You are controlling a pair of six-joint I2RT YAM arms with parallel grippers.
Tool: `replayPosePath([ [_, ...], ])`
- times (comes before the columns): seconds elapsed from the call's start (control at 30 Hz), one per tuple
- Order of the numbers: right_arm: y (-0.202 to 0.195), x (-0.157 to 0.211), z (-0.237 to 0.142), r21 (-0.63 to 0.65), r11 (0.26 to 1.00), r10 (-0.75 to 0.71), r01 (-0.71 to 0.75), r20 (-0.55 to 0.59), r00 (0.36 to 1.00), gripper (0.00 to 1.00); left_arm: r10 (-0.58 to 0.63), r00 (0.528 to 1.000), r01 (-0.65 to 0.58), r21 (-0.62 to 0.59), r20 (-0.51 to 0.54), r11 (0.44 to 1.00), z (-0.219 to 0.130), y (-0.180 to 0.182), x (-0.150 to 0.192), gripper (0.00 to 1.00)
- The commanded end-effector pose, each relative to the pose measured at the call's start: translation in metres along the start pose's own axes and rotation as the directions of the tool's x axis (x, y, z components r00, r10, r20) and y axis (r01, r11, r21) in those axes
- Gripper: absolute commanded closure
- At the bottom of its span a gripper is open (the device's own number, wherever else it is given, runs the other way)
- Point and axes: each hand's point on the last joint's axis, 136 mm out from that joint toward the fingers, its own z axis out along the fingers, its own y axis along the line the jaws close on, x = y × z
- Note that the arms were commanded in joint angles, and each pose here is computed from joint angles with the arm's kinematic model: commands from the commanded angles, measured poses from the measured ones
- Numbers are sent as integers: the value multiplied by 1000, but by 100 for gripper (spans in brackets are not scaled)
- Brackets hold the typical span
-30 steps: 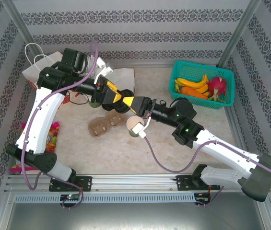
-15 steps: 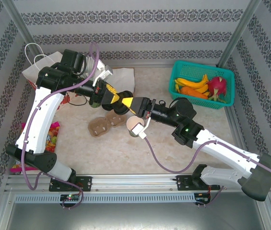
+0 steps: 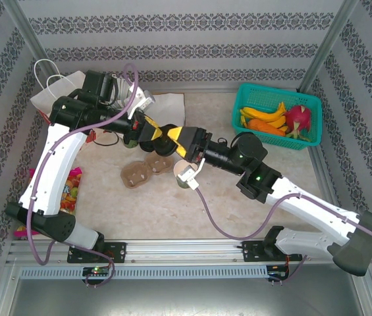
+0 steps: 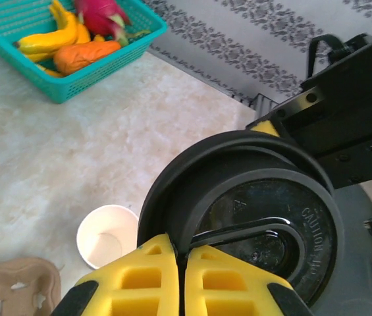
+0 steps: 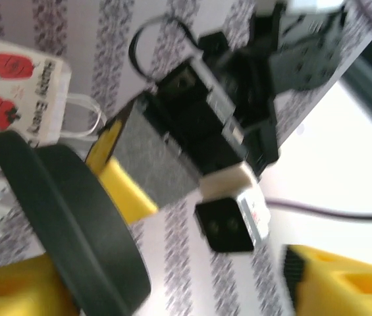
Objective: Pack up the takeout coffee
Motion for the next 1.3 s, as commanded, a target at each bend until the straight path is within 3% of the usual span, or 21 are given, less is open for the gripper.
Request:
replayPosePath([
  [0.0, 49, 23, -5, -152, 982, 85, -115, -190, 978, 2, 55, 996, -47, -115, 68, 992, -11, 4, -17, 100],
  [0.1, 60, 33, -11, -124, 941, 264, -315, -316, 911, 2, 31, 996, -13, -202, 83, 979, -13, 20, -19, 100],
  [0.17, 59, 41, -18, -39, 861, 455, -507, -386, 803, 2, -10, 995, 36, -263, 97, 964, -14, 34, -19, 100],
  [0.23, 57, 52, -28, 85, 743, 626, -664, -438, 645, 2, -40, 994, 68, -287, 103, 956, -13, 41, -16, 100],
  [0.33, 62, 75, -45, 326, 521, 807, -789, -489, 330, 2, -90, 990, 116, -272, 109, 955, -7, 43, -7, 100],
  [0.4, 70, 85, -55, 450, 406, 859, -796, -486, 163, 2, -112, 987, 141, -279, 118, 950, -4, 45, -1, 100],
  [0.5, 79, 104, -78, 687, 175, 923, -705, -363, -124, 2, -178, 971, 219, -302, 158, 928, -1, 55, 6, 100],
  [0.53, 85, 101, -81, 705, 108, 927, -701, -327, -186, 2, -210, 963, 253, -296, 171, 921, 1, 57, 7, 100],
  [0.67, 101, 99, -91, 767, -66, 915, -639, -208, -345, 2, -253, 950, 293, -231, 185, 928, 21, 55, 11, 100],
  [0.77, 116, 97, -98, 794, -101, 875, -599, -216, -434, 2, -305, 943, 333, -325, 136, 885, 32, 70, 32, 100],
  [0.97, 152, 83, -118, 844, -218, 769, -490, -161, -619, 2, -466, 880, 461, -393, 90, 795, 70, 78, 64, 100],
  [1.1, 187, 84, -146, 908, -336, 627, -251, 17, -779, 2, -516, 856, 485, -403, 37, 776, 109, 72, 80, 100],
  [1.27, 220, 76, -178, 954, -273, 481, -128, 20, -876, 2, -578, 813, 459, -531, -72, 712, 130, 77, 110, 100],
])
